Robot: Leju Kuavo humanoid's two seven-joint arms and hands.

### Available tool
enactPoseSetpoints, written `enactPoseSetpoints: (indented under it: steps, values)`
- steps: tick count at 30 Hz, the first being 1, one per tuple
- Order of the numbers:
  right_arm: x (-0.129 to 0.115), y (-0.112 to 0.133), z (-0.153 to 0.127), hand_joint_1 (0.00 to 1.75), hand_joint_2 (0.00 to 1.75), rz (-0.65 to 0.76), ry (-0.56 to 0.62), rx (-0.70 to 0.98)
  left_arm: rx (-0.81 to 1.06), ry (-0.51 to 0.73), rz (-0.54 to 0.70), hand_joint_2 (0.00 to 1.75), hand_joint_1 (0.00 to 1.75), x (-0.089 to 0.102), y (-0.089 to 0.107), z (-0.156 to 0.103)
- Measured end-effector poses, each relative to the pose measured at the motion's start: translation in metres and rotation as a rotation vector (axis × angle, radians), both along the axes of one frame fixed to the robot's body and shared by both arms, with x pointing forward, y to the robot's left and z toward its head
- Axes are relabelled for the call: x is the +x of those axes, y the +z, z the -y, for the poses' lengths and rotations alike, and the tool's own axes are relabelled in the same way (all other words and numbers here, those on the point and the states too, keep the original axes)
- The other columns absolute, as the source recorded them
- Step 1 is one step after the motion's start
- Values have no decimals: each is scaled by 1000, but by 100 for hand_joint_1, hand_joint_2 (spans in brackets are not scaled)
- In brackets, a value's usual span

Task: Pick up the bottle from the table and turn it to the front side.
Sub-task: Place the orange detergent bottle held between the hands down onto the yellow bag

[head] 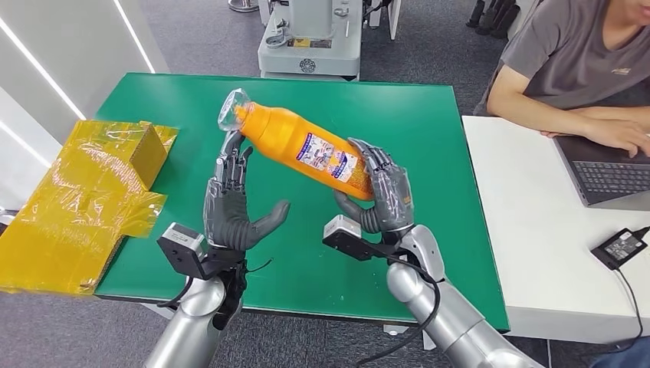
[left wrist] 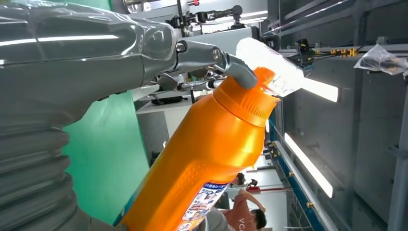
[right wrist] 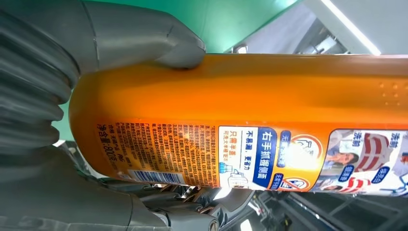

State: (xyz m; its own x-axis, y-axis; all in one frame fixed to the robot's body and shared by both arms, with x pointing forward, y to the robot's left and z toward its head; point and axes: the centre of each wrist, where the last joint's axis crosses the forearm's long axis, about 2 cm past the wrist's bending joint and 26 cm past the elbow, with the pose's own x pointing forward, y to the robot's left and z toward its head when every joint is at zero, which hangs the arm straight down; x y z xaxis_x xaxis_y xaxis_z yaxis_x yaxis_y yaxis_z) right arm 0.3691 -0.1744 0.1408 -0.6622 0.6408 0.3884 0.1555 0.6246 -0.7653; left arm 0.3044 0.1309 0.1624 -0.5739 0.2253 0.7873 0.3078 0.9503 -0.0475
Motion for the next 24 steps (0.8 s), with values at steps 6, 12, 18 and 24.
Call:
enactPoseSetpoints:
  steps: [6, 12, 18, 24]
  values:
    - [2, 2, 2, 175, 175, 52, -44, -6, -1, 8, -5, 175, 0, 1, -1, 0]
    - [3, 7, 3, 175, 175, 74, -74, 26, -2, -3, -8, 175, 0, 4, 1, 5]
    - [3, 9, 0, 175, 175, 76, -80, 62, 0, -9, -10, 175, 0, 6, 1, 8]
    - [2, 9, -2, 175, 175, 66, -82, 76, 4, -13, -13, 175, 0, 8, 1, 10]
